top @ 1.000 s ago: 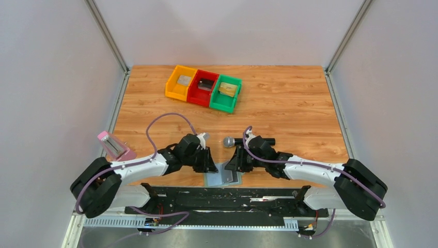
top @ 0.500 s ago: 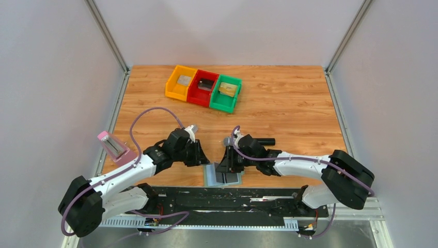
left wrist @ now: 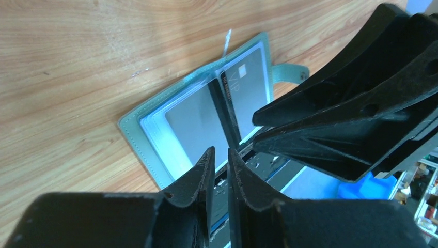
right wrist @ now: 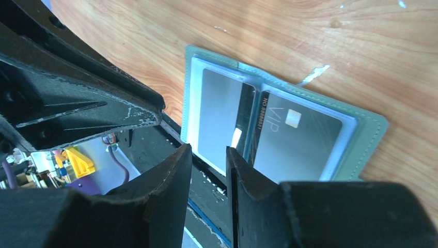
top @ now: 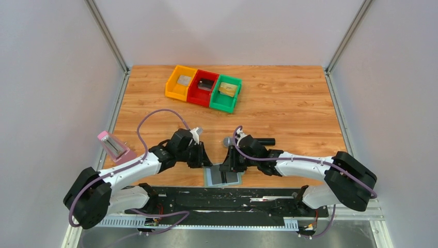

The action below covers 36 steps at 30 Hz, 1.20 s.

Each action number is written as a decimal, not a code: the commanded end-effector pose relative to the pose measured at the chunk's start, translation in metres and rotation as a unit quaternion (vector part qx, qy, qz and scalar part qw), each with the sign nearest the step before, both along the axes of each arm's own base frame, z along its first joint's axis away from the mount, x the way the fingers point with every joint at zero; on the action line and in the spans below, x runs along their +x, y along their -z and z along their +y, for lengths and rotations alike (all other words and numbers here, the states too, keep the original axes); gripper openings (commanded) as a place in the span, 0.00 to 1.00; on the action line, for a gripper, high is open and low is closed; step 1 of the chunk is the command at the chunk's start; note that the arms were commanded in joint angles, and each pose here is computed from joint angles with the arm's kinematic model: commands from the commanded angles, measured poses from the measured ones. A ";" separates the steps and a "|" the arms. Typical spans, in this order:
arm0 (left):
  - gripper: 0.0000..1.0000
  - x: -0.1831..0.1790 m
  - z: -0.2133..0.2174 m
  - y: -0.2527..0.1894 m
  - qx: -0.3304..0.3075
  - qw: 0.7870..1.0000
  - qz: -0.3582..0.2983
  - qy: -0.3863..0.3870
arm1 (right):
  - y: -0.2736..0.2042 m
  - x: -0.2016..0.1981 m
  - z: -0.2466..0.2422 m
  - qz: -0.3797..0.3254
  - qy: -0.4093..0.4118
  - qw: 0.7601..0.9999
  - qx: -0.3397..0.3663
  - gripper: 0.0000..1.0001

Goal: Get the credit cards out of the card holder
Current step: Remove the credit card from the card holder.

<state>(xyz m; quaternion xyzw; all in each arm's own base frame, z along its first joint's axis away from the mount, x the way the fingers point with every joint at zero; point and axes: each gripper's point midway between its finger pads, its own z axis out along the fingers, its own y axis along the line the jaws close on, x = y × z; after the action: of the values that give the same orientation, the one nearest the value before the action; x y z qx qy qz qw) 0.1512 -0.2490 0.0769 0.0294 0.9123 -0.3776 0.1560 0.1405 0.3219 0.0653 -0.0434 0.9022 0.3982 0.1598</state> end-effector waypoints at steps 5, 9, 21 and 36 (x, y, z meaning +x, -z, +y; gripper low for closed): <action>0.19 -0.005 0.003 0.031 0.013 1.000 0.019 0.004 | 0.010 0.010 0.001 -0.011 0.007 1.000 -0.023 0.31; 0.18 -0.008 0.006 0.044 0.023 0.999 0.031 0.001 | 0.018 0.008 0.001 -0.002 0.005 1.000 -0.028 0.31; 0.18 -0.010 0.010 0.057 0.039 0.998 0.043 -0.006 | 0.031 0.002 0.003 0.018 -0.001 1.000 -0.022 0.30; 0.18 -0.009 0.013 0.062 0.047 0.998 0.044 -0.012 | 0.023 0.003 -0.015 0.003 0.023 1.000 -0.020 0.00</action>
<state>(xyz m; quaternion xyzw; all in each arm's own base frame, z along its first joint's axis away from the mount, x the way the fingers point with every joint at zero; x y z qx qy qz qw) 0.1416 -0.2417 0.0250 0.0133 0.9299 -0.3491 0.1154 0.1375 0.3151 0.0363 -0.0321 0.9155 0.3753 0.1415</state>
